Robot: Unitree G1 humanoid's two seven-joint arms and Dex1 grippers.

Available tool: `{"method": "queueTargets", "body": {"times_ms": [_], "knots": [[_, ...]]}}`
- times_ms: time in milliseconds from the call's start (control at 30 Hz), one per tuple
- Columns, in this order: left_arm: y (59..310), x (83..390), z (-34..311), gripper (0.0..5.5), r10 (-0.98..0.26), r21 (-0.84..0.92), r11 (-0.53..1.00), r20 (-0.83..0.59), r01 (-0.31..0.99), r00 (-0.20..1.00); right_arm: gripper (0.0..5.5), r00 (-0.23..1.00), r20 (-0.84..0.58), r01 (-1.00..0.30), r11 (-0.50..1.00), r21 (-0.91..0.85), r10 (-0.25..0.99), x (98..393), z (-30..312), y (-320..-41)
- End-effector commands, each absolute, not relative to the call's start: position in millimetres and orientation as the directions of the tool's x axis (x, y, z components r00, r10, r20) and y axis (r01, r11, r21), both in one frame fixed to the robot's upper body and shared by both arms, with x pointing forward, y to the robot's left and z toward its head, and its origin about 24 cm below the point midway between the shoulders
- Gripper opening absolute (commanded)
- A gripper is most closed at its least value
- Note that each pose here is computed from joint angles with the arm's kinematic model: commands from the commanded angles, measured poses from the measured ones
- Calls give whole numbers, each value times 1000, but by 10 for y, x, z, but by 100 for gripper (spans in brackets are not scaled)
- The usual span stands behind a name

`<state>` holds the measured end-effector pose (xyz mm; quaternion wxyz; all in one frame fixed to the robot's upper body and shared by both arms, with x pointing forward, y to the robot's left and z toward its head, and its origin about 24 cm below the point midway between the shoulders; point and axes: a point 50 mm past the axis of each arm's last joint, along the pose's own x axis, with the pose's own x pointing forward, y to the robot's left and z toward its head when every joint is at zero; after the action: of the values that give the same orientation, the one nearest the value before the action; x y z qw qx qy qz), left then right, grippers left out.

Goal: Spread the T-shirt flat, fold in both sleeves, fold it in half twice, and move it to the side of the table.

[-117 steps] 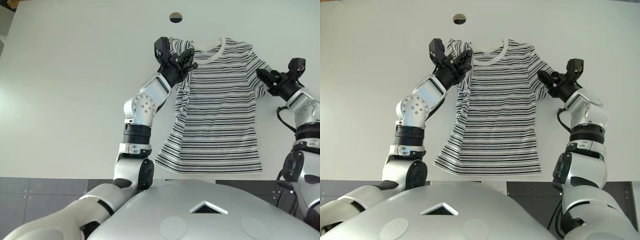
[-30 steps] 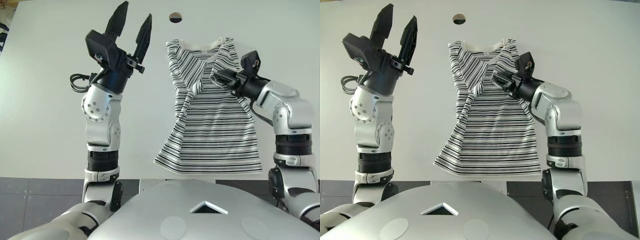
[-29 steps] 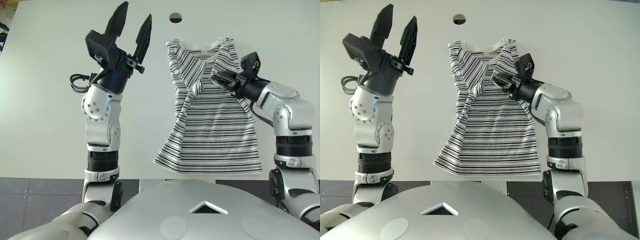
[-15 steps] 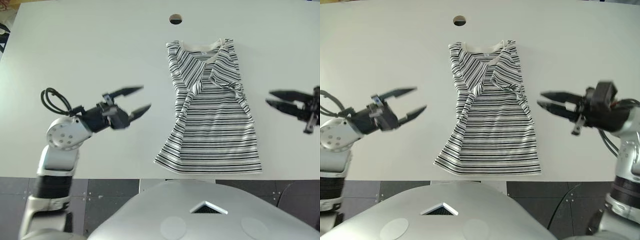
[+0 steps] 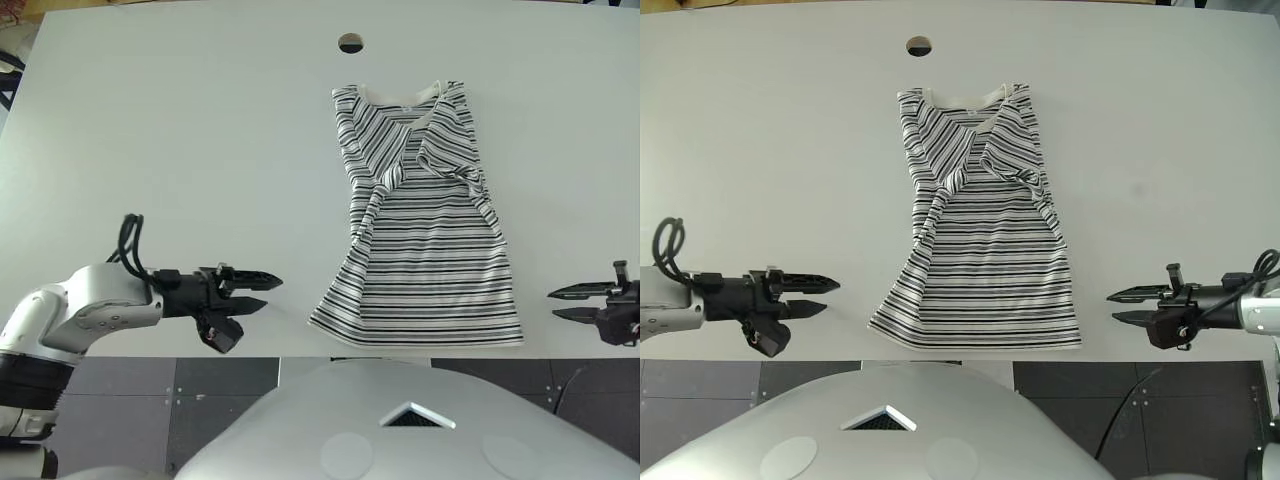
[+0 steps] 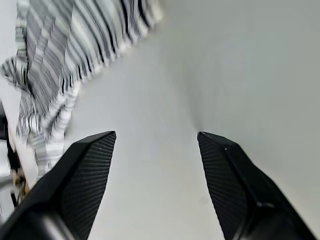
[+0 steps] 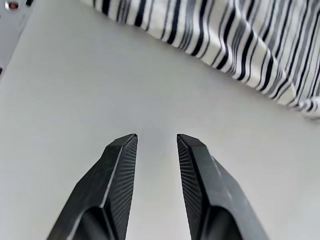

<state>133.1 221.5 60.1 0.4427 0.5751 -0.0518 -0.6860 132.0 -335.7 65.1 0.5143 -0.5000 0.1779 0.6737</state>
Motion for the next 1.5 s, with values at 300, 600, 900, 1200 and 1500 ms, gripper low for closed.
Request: {"method": "queueTargets", "body": {"times_ms": [300, 600, 900, 1200, 1500], "knots": [[1859, 1121, 339, 307, -639, 440, -676, -749, 591, -173, 148, -182, -791, -844, -506, -180, 584, 941, 292, -3065], [1799, 1243, 209, 307, -647, 469, -680, -745, 564, -160, 148, -228, -761, -829, -531, -175, 607, 869, 241, -2945], [1682, 1206, 186, 307, -677, 488, -669, -711, 561, -189, 148, -239, -744, -830, -529, -177, 624, 838, 190, -2896], [1685, 1180, 113, 150, -662, 460, -673, -724, 579, -194, 10, -248, -730, -841, -515, -164, 637, 811, 192, -2882], [1657, 1202, 75, 13, -669, 467, -661, -721, 587, -180, 10, -254, -723, -847, -509, -155, 643, 798, 186, -2867]]}}
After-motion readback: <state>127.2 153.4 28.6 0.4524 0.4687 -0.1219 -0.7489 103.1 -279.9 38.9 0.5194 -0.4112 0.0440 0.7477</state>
